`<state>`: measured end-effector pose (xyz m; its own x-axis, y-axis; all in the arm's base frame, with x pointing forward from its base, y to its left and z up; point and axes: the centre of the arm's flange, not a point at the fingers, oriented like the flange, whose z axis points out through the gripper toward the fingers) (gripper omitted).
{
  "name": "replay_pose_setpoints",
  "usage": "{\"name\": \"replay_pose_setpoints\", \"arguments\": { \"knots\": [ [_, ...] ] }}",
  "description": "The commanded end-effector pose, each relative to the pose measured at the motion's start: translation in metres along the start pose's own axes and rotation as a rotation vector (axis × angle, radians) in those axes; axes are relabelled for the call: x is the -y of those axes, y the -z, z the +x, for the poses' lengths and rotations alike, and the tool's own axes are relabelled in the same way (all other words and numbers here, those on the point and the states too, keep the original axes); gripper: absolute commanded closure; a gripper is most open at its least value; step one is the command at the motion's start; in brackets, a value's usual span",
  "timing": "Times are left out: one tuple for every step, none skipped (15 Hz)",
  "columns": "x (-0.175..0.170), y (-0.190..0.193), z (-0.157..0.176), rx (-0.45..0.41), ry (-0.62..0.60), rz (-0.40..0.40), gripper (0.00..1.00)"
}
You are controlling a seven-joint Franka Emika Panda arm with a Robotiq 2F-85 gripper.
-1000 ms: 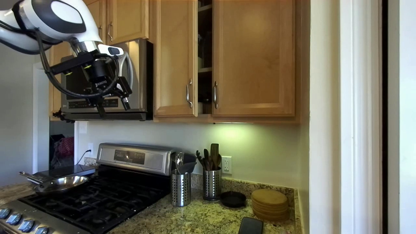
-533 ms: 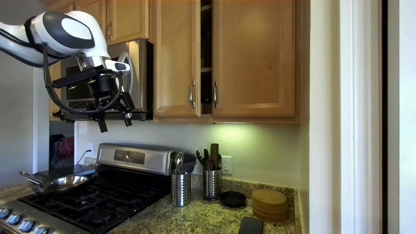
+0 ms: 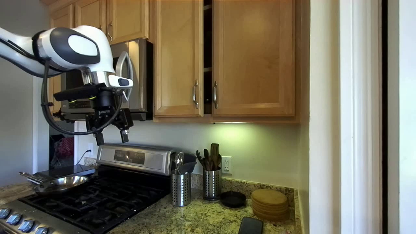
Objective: Close the left cabinet door
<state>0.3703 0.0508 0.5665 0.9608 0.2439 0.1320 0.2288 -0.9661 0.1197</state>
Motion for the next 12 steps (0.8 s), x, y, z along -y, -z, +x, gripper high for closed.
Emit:
{"name": "replay_pose_setpoints", "arguments": {
  "knots": [
    [-0.0017, -0.0191, -0.0081, -0.035, -0.044, 0.056, 0.0],
    [-0.0018, -0.0211, -0.0089, -0.042, -0.047, 0.066, 0.0],
    [-0.0016, -0.0208, -0.0103, -0.05, -0.044, 0.075, 0.0],
    [-0.0011, -0.0152, -0.0006, -0.017, -0.024, 0.046, 0.0],
    [-0.0011, -0.0164, -0.0007, -0.016, -0.024, 0.047, 0.0],
    [-0.001, -0.0163, -0.0006, -0.016, -0.023, 0.047, 0.0],
    [-0.0008, -0.0163, -0.0006, -0.016, -0.023, 0.047, 0.0],
    [-0.0005, -0.0162, -0.0006, -0.016, -0.022, 0.046, 0.0],
    [-0.0005, -0.0162, -0.0006, -0.016, -0.022, 0.046, 0.0],
    [-0.0005, -0.0162, -0.0006, -0.016, -0.022, 0.046, 0.0],
    [-0.0005, -0.0162, -0.0005, -0.016, -0.022, 0.046, 0.0],
    [-0.0005, -0.0162, -0.0005, -0.016, -0.022, 0.046, 0.0]
  ]
}}
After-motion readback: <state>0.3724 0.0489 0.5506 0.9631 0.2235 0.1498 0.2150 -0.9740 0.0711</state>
